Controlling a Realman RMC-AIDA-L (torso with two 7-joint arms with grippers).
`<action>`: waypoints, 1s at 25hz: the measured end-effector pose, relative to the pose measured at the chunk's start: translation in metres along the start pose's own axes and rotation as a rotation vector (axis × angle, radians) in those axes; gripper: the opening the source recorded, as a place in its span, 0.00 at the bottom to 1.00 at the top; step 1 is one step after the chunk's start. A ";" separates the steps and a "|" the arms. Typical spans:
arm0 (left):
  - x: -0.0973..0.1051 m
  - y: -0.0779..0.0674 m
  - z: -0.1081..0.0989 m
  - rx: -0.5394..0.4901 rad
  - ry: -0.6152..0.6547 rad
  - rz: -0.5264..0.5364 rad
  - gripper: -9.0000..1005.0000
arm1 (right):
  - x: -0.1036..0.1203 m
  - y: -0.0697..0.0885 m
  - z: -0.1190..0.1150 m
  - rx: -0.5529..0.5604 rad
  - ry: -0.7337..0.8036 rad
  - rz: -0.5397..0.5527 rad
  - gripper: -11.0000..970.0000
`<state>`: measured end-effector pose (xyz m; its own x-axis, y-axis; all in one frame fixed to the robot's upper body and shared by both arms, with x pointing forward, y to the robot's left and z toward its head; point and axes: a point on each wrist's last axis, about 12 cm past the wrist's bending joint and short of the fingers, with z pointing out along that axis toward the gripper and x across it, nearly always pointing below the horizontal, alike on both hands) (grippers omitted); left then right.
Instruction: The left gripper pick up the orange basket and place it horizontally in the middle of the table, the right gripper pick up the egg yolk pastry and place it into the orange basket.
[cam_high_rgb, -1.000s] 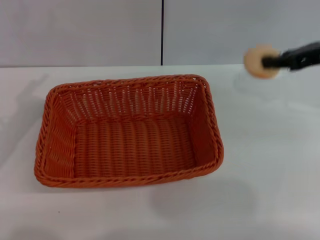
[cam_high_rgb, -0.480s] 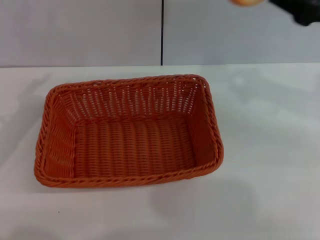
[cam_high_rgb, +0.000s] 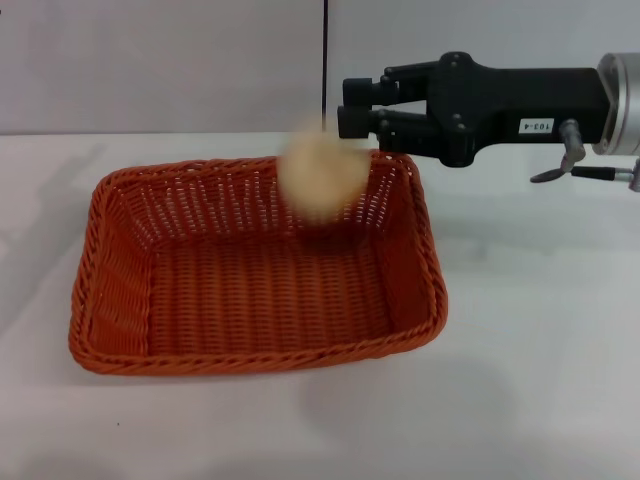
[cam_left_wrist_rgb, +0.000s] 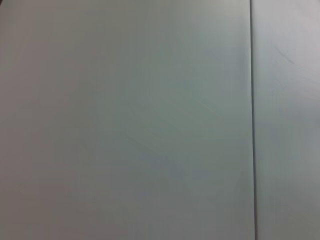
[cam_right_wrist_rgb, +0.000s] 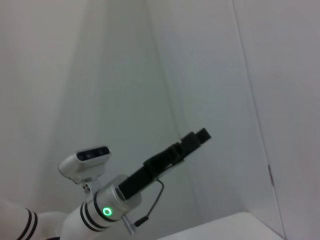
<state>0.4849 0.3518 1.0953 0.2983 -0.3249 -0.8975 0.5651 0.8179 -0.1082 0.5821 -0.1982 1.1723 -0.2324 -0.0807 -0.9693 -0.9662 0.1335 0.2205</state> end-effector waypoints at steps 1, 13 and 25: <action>0.000 0.000 0.000 -0.001 0.001 0.000 0.60 | 0.001 0.000 -0.001 0.003 -0.001 0.003 0.20; 0.002 -0.003 0.001 0.008 -0.002 -0.013 0.60 | 0.012 0.005 -0.037 0.106 -0.149 0.017 0.61; 0.002 -0.004 0.000 0.004 -0.011 -0.016 0.60 | 0.056 0.021 -0.110 0.508 -0.511 -0.204 0.65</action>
<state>0.4833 0.3484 1.0940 0.2974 -0.3429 -0.8910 0.5732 0.8105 -0.1206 0.5369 -0.3087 1.1345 0.1459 0.2996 -0.9429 -0.7851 0.6150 0.0739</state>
